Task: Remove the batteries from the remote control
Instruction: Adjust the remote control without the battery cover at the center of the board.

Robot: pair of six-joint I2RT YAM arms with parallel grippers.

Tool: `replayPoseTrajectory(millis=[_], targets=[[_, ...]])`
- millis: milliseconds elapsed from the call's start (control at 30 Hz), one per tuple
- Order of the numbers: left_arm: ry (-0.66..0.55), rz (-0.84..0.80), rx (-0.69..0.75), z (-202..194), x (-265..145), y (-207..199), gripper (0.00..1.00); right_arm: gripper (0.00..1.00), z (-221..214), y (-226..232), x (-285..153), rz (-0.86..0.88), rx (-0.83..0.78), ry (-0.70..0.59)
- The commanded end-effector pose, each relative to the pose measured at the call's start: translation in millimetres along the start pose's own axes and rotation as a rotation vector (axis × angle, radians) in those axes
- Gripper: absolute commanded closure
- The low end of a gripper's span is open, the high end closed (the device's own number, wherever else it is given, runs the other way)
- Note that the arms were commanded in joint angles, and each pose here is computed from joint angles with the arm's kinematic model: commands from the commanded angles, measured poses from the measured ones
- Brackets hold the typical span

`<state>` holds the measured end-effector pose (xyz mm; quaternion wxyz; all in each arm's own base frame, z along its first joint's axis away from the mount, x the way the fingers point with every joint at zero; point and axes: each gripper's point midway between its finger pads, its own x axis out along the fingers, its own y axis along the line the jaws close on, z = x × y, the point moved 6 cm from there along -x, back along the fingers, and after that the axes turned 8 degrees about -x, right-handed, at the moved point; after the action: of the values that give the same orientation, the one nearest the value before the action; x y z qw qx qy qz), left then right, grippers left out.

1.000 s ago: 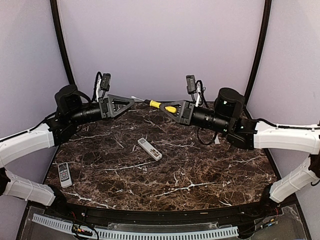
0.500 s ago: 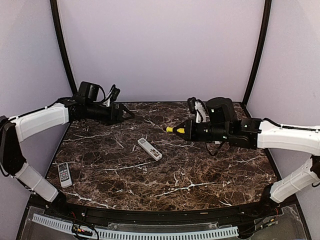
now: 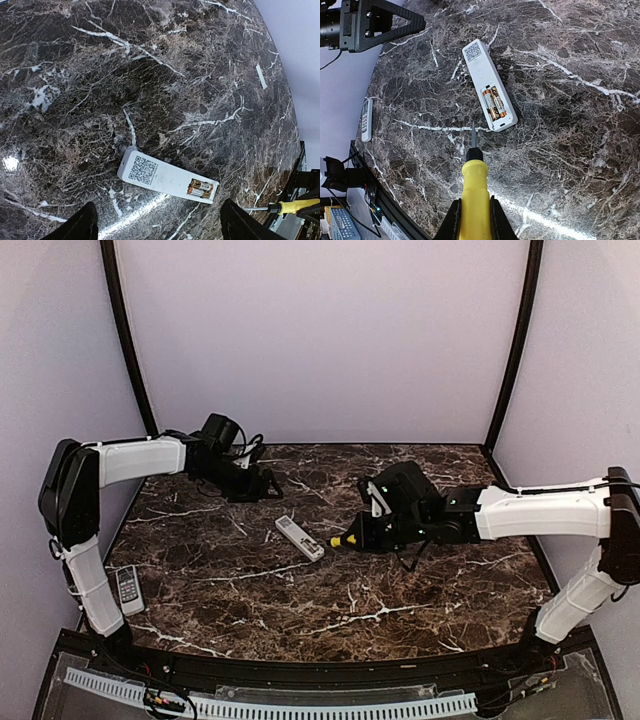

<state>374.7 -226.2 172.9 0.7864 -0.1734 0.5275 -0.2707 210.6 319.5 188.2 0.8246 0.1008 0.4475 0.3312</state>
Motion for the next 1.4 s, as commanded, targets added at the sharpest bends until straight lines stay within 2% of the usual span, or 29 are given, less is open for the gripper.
replayPoseTrajectory(millis=[0, 700, 867, 1100, 1367], targets=[[0.064, 0.042, 0.015, -6, 18, 4, 0.16, 1.00, 5, 6, 8, -0.003, 0.020, 0.010], [0.110, -0.017, 0.044, -1, 84, 6, 0.18, 1.00, -1, -6, 6, -0.043, 0.057, -0.026], [0.136, -0.077, 0.058, -9, 89, -3, 0.18, 1.00, -1, -6, 2, -0.041, 0.061, -0.038], [0.199, -0.077, 0.047, -33, 89, -8, 0.20, 1.00, -1, -8, -7, -0.046, 0.070, -0.056], [0.217, -0.082, 0.070, -62, 71, -36, 0.20, 1.00, -5, -13, -16, -0.062, 0.080, -0.071]])
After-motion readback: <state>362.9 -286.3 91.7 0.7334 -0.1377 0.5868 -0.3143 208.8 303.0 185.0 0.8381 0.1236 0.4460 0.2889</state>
